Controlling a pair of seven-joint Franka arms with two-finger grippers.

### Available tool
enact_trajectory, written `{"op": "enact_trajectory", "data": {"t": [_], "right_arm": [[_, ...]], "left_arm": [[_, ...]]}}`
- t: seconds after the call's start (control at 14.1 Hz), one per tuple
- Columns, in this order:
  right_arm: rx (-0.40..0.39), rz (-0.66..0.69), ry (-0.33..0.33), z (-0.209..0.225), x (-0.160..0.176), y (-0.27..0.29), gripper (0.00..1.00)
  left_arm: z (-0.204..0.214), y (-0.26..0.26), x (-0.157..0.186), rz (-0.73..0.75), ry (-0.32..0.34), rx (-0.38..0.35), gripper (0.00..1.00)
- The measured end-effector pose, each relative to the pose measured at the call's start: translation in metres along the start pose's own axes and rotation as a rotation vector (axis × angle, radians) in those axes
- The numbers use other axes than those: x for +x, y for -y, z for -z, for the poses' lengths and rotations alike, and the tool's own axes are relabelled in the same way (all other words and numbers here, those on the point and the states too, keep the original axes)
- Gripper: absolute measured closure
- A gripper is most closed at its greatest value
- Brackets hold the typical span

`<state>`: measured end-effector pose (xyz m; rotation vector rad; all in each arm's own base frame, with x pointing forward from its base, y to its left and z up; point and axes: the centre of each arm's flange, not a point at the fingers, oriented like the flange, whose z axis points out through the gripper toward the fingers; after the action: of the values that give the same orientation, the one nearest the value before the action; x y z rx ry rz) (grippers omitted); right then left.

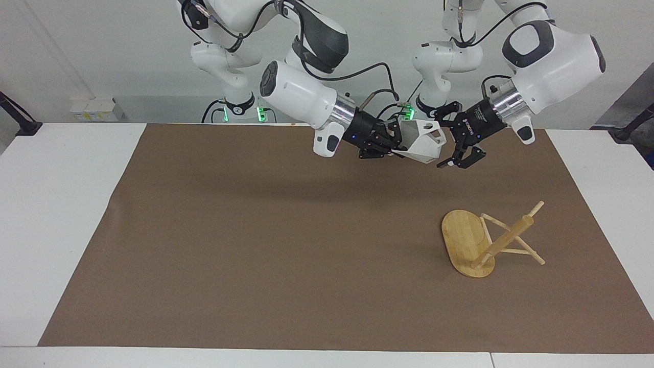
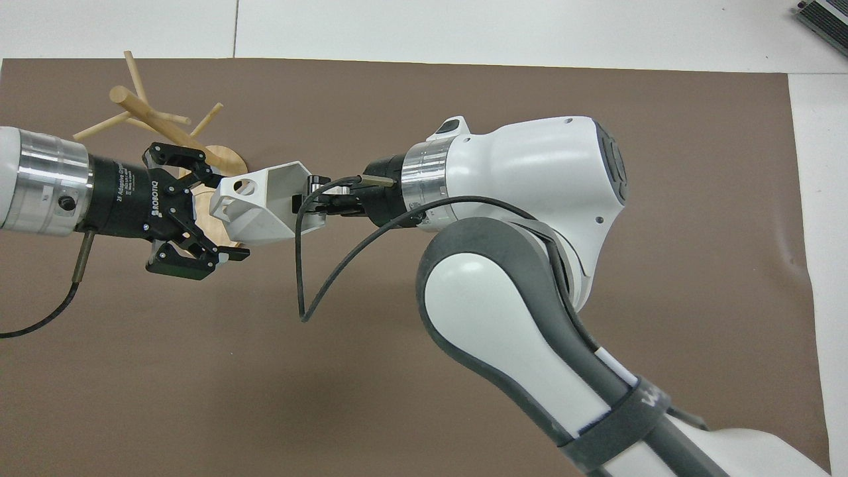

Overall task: Hang cup on rack
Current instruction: 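Close the left gripper on the cup held by the right gripper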

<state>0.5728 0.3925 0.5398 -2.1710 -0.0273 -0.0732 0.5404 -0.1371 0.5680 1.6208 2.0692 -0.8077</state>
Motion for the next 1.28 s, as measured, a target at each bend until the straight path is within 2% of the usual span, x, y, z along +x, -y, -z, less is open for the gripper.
{"op": "enact_trajectory", "data": {"t": [0.57,0.71,0.85,1.28], "right_arm": [[-0.001,-0.004,-0.004,0.002,0.003,-0.003,0.94],[-0.002,-0.005,-0.004,0.002,0.003,-0.003,0.94],[-0.002,-0.005,-0.003,0.002,0.003,-0.003,0.94],[-0.001,-0.004,0.000,0.001,0.002,-0.003,0.94]], "left_arm": [[-0.010,0.005,-0.012,-0.016,0.021,-0.015,0.00],[-0.011,0.006,-0.011,-0.014,0.022,-0.023,0.03],[-0.010,0.005,-0.010,-0.019,0.024,-0.033,0.26],[-0.010,0.006,-0.009,-0.020,0.025,-0.034,0.27]]}}
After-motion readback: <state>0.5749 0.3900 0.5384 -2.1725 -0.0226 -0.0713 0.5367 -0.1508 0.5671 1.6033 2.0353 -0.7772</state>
